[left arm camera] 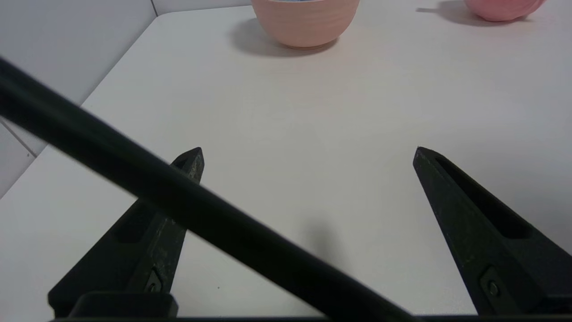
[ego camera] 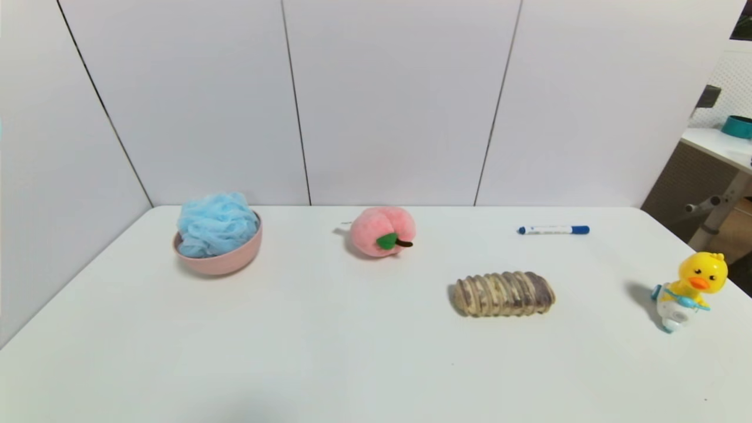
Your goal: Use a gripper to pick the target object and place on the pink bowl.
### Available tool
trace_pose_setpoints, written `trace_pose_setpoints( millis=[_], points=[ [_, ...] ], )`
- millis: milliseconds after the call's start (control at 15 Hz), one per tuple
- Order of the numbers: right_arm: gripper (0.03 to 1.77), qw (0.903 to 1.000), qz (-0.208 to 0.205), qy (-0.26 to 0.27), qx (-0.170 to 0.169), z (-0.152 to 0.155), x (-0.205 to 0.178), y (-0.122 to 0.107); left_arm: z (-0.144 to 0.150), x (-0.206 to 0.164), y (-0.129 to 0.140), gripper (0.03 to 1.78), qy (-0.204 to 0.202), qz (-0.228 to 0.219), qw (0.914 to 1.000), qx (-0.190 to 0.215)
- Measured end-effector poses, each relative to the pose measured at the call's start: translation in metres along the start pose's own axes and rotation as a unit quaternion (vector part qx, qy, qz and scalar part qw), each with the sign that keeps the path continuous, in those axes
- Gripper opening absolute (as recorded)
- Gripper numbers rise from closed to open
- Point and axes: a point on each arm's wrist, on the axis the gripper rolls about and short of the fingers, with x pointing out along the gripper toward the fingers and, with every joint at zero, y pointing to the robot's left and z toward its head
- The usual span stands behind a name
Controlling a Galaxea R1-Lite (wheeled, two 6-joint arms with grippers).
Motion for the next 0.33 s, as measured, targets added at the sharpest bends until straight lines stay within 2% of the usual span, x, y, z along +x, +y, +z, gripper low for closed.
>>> trace_pose_setpoints(
  millis=[333],
  points=[
    [1.71,1.0,0.0,-0.002,0.001,0.0004,0.0,0.0,0.0,0.0,0.0,1.69,0.0,0.0,1.0,0.0]
  ],
)
